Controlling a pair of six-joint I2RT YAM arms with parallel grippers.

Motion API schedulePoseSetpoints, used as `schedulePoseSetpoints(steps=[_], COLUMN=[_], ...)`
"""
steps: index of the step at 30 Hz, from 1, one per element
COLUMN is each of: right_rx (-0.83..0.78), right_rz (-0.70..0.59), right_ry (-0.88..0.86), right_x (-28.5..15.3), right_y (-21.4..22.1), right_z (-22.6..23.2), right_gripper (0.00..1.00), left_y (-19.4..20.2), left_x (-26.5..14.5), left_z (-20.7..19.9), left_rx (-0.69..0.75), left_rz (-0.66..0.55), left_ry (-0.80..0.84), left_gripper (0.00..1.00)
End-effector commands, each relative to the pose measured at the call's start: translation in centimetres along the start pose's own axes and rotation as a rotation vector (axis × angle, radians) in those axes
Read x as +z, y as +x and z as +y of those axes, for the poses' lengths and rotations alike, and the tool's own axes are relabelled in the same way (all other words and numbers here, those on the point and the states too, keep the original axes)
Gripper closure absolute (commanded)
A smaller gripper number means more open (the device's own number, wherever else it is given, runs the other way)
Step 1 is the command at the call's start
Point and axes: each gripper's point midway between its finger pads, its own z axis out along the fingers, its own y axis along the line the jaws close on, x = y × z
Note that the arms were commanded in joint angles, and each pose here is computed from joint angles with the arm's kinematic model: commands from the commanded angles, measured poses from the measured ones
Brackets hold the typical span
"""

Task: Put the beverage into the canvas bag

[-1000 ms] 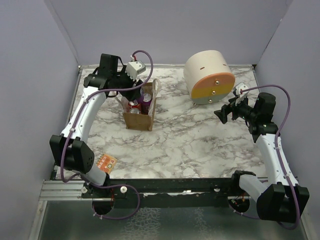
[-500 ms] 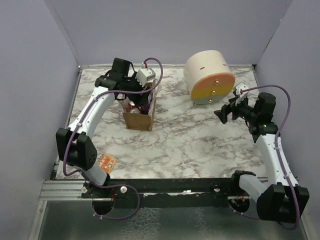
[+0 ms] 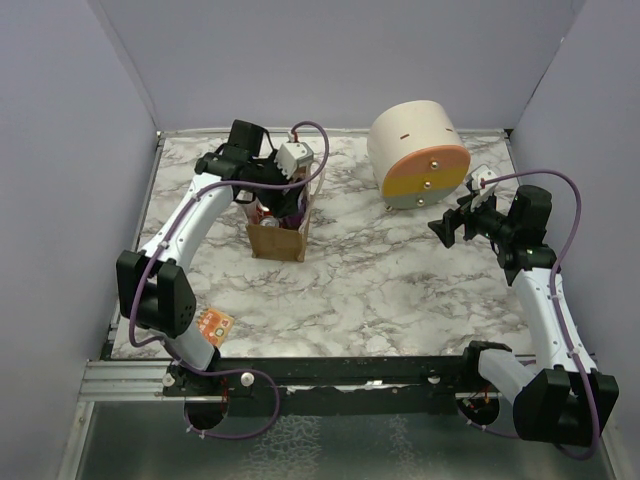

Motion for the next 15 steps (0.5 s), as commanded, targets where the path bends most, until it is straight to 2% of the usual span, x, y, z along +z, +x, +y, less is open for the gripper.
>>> schedulePoseSetpoints(steps=[1,15], right_rx=[-0.027,-0.028], right_rz=[-0.028,-0.034], right_ry=[-0.007,-0.013], right_x=[-0.1,-0.2], right_y=[-0.6,-0.7], right_z=[0.1,0.2], right_gripper=[0.00,0.00], left_y=[-1.9,-0.4], left_x=[0.3,2.0], left_z=[-1.2,-0.6], left_rx=[0.049,0.054], left_rz=[-0.069,0.006], left_ry=[0.057,0.050], left_gripper=[0.98,0.95])
